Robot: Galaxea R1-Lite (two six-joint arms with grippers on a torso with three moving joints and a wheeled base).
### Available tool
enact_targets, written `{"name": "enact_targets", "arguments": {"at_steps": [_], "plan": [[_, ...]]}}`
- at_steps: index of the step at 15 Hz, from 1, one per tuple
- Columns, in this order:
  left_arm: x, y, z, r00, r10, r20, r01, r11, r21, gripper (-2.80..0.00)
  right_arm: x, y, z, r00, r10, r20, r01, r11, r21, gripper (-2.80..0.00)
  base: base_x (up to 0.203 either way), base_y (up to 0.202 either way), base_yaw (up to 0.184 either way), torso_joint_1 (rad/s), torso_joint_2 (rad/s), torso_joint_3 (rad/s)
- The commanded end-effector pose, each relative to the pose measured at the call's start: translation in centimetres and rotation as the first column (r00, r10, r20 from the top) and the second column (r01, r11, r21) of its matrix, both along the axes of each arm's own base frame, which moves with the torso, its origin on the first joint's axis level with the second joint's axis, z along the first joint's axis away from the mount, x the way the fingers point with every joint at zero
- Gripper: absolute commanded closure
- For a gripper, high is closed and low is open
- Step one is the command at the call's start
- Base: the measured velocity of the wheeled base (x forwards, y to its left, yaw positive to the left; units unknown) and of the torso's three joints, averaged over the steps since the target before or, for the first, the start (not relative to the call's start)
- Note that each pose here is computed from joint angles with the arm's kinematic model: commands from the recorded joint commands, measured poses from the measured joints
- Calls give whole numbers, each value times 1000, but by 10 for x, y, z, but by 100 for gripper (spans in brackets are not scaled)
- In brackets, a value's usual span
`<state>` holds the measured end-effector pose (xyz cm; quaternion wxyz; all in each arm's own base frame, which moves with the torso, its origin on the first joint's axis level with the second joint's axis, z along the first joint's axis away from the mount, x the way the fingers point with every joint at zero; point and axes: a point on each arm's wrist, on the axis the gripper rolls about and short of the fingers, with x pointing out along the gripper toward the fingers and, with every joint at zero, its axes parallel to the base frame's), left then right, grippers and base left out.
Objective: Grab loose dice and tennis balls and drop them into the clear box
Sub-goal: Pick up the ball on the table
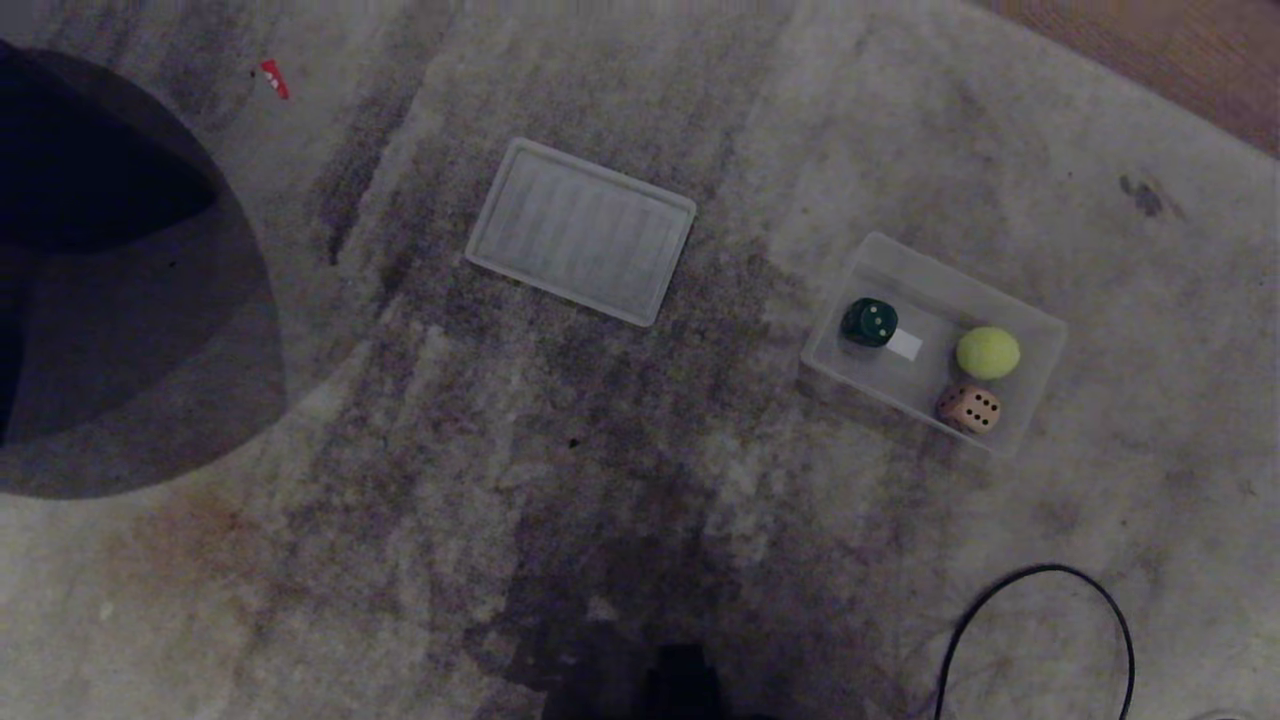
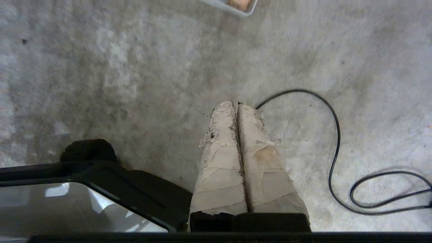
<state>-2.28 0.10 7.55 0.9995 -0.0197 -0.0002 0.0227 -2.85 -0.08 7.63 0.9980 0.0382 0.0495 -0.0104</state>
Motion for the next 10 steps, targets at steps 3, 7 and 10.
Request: {"name": "enact_targets", "arguments": {"at_steps": [3,7,10], "plan": [[0,0,0,1000,1,-3,-1,1000,-1,0,0,0,0,1000,2,-3,-2,1000,-2,0,0,0,0,2,0,208],[0,0,0,1000,1,-3,-1,1000,-1,0,0,0,0,1000,2,-3,-2,1000,-2,0,0,0,0,4,0,203],[0,0,0,1000,1,-3,-1,1000,-1,0,0,0,0,1000,2,-3,-2,1000,-2,0,0,0,0,2,2,205]]}}
